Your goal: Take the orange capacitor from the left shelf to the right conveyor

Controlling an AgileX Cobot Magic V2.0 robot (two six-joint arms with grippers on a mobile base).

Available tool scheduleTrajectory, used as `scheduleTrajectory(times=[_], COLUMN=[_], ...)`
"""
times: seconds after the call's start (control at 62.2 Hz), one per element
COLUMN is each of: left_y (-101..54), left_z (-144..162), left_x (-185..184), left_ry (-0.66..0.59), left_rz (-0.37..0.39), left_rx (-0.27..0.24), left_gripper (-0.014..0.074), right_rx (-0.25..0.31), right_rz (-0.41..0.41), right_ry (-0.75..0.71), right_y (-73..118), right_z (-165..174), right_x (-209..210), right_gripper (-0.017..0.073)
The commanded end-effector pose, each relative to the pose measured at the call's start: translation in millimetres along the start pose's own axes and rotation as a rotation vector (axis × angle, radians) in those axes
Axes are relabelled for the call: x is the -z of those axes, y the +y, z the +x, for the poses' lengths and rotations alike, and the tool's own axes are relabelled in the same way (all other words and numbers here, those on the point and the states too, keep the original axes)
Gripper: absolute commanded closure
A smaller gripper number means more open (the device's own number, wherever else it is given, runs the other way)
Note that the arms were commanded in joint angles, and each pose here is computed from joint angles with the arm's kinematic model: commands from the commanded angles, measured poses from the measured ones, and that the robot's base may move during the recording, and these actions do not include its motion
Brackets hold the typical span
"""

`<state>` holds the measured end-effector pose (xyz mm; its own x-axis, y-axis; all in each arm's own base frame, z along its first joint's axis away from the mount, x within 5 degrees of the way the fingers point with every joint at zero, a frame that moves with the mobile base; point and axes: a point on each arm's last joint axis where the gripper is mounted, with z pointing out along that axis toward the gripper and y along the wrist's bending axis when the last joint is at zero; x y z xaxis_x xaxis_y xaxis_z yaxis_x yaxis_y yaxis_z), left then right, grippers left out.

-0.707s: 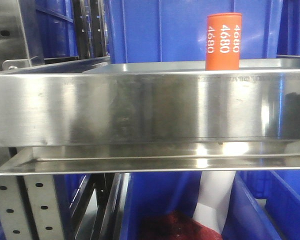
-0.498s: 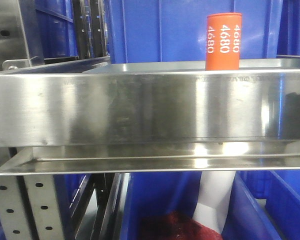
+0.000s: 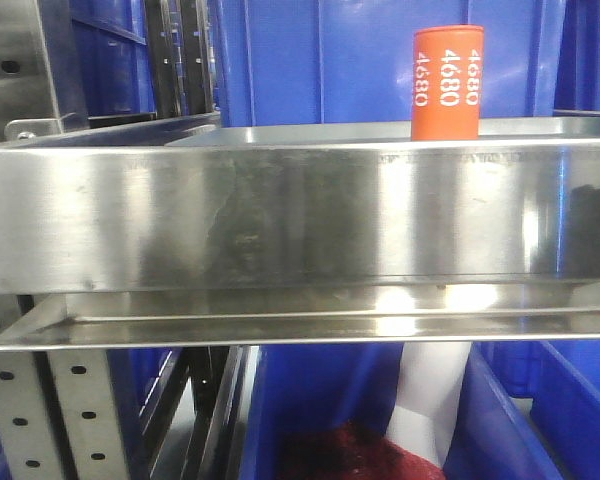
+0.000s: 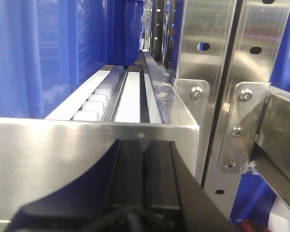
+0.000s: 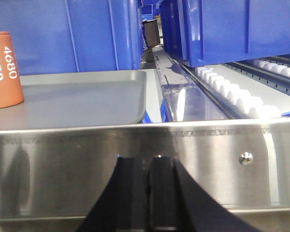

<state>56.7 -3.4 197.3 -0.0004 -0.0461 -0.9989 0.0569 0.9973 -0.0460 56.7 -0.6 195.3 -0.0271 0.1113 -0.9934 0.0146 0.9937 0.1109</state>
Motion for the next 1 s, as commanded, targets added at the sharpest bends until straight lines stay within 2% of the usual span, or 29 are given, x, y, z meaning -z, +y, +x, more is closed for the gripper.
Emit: scheduleTrajectory(times=[0.0, 0.209, 0.402, 0.546, 0.739, 0.835, 0.98], left_y=[0.2, 0.2, 0.2, 0.2, 0.2, 0.2, 0.2], left_z=[-10.2, -10.2, -10.2, -10.2, -10.2, -10.2, -10.2], left_x=[1.5, 1.5, 1.5, 1.5, 1.5, 1.5, 1.5], left_ry=[-0.106, -0.106, -0.106, -0.106, -0.106, -0.106, -0.106], left_rz=[-0.003, -0.003, -0.003, -0.003, -0.003, -0.003, -0.003], left_rx=[0.003, 0.003, 0.003, 0.003, 0.003, 0.003, 0.003], left_gripper=[0.0720, 0.0720, 0.0720, 0.0720, 0.0720, 0.0720, 0.0720], right_rx=[0.002, 0.002, 0.002, 0.002, 0.003, 0.003, 0.001], right_rz=[-0.010, -0.014, -0.027, -0.033, -0.027, -0.035, -0.087], right_ry=[-0.106, -0.154, -0.281, -0.328, -0.246, -0.220, -0.120], right_y=[1.0, 1.4, 2.9, 7.1, 13.0, 16.0, 22.8], right_z=[-10.1, -14.4, -29.5, -65.1, -116.0, -138.1, -150.3], right_x=[1.7, 2.3, 5.6, 15.9, 18.9, 8.8, -20.5], right_gripper=[0.0501, 0.0501, 0.0501, 0.0501, 0.0489, 0.0393, 0.0085])
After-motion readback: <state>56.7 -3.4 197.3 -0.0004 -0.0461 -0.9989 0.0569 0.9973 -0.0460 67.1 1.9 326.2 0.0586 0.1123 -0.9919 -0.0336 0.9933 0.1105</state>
